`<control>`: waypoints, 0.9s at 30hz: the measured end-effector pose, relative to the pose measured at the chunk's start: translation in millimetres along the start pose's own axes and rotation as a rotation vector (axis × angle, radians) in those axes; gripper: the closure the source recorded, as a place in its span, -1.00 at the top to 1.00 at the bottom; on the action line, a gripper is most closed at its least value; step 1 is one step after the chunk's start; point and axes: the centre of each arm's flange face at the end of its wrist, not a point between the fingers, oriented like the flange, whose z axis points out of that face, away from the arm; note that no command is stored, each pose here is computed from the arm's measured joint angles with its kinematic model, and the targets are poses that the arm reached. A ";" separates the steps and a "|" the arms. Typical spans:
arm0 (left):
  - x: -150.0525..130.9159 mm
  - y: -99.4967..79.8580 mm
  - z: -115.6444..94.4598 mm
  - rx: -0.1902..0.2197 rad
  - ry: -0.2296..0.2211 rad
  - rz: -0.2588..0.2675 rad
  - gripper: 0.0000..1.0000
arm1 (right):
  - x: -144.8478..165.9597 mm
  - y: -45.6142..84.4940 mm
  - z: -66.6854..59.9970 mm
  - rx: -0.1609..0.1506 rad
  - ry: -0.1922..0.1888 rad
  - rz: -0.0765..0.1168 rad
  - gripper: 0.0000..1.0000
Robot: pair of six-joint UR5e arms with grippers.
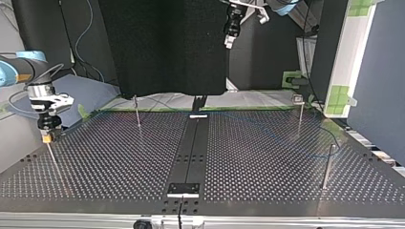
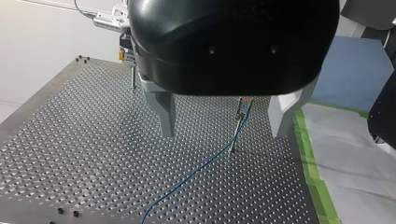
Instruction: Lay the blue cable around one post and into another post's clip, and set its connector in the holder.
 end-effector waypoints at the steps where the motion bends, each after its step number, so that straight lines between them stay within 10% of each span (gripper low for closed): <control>1: 0.1 0.0 0.0 0.000 0.000 0.000 1.00 | 0.1 0.0 0.0 0.000 0.000 0.000 0.83; 27: 0.4 0.3 -0.4 -0.001 0.004 0.002 1.00 | 5.1 -0.7 2.6 -0.001 0.005 0.023 0.83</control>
